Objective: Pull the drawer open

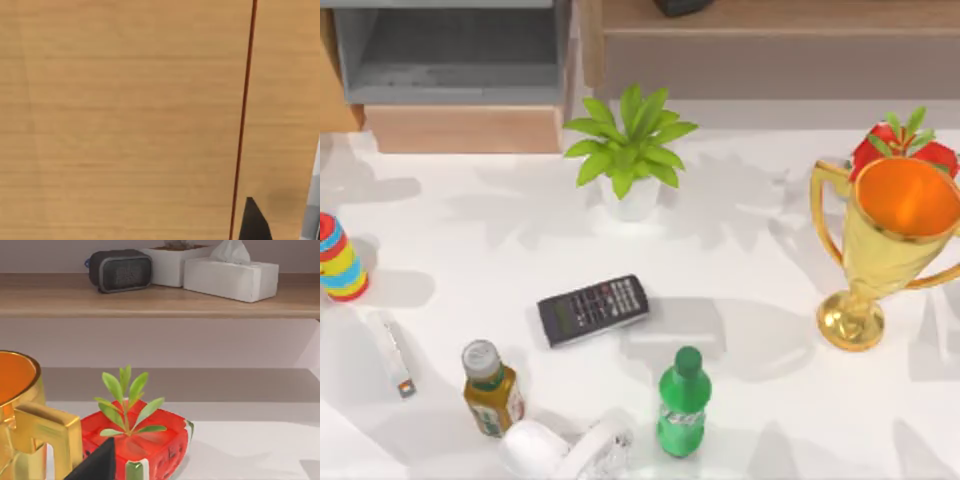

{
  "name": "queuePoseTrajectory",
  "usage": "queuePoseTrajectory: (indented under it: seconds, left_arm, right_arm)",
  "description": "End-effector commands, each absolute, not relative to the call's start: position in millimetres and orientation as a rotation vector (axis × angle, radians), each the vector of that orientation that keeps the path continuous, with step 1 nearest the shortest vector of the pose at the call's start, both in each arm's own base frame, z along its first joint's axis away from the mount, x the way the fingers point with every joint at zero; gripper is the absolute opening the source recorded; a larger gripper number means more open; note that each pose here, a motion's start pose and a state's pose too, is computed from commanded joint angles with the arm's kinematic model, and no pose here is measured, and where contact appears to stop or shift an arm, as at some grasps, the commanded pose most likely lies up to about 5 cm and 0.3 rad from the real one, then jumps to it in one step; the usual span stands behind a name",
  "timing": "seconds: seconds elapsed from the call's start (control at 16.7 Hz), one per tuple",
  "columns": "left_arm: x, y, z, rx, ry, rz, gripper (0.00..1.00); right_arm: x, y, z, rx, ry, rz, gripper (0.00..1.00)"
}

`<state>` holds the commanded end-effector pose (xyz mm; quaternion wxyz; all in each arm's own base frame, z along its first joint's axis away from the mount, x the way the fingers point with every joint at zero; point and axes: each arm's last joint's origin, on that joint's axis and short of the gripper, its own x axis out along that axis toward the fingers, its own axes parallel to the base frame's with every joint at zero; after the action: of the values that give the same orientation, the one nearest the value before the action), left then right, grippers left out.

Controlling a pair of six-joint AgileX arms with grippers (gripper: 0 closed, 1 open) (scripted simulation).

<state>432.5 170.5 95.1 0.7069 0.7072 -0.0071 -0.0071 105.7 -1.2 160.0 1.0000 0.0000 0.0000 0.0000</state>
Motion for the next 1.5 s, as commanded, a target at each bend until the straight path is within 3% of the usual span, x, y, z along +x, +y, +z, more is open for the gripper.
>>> queuePoseTrajectory:
  seconds: [0.6,1.08,1.5]
  left_arm:
    - [431,172,91,1.559,0.0,-0.024,0.0]
    - [371,173,89,1.554,0.006,-0.031,0.0]
    - [365,174,89,1.558,0.002,-0.027,0.0]
  right_arm:
    - [106,-1,160,0.0,0.0,0.0,1.0]
    - [106,-1,160,0.0,0.0,0.0,1.0]
    - [106,-1,160,0.0,0.0,0.0,1.0]
